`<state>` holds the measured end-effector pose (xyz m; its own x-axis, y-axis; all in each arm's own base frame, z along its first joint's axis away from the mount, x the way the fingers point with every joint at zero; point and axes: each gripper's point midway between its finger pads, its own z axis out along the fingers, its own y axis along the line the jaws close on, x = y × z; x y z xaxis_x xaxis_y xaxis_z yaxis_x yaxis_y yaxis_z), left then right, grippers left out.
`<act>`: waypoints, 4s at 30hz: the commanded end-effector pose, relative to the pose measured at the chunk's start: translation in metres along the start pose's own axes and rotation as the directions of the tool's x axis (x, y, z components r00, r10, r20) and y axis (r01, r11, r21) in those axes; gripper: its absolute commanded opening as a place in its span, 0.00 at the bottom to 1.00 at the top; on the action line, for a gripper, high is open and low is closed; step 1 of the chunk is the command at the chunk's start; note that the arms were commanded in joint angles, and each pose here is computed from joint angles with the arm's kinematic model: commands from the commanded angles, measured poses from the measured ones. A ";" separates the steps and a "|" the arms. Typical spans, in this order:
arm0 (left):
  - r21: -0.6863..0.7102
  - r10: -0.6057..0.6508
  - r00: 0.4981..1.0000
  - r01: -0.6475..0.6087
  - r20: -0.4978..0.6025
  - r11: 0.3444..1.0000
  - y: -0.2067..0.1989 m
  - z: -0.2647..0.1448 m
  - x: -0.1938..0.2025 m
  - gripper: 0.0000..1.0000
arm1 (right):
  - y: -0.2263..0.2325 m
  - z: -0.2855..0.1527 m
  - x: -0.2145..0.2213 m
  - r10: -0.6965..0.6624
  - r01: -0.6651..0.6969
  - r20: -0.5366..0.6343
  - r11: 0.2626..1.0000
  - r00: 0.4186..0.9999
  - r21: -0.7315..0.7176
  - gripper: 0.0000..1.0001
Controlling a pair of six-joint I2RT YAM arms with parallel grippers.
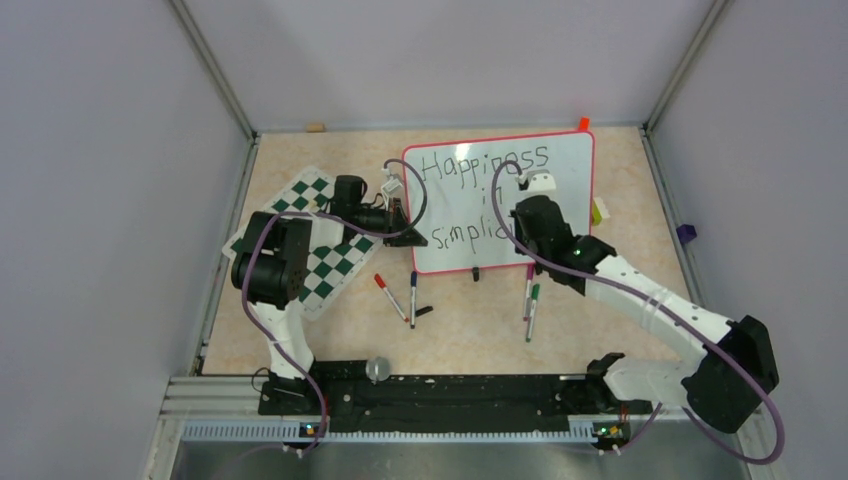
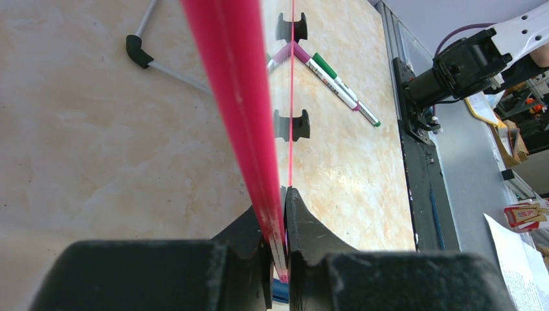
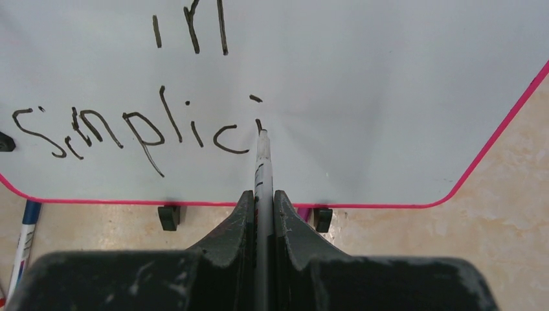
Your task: Write a sentence on the whiteboard
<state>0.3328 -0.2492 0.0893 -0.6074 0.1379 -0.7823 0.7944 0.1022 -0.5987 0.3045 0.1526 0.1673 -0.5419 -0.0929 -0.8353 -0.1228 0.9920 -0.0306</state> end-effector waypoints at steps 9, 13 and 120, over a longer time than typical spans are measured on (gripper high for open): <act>-0.022 -0.057 0.996 0.056 -0.066 0.998 0.006 0.006 0.039 0.00 | -0.009 0.014 -0.027 0.021 -0.025 0.055 0.996 0.998 0.081 0.00; -0.022 -0.057 0.996 0.056 -0.066 0.998 0.006 0.006 0.039 0.00 | -0.009 0.019 -0.025 0.021 -0.025 0.051 0.996 0.998 0.082 0.00; -0.021 -0.056 0.996 0.054 -0.067 0.998 0.005 0.006 0.039 0.00 | -0.046 0.025 -0.020 0.131 -0.135 0.040 0.984 0.991 0.118 0.00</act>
<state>0.3326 -0.2489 0.0894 -0.6073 0.1389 -0.7822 0.7944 0.1005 -0.5990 0.3288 0.1084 0.1547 -0.5658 -0.0162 -0.8244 0.0348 0.9984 -0.0435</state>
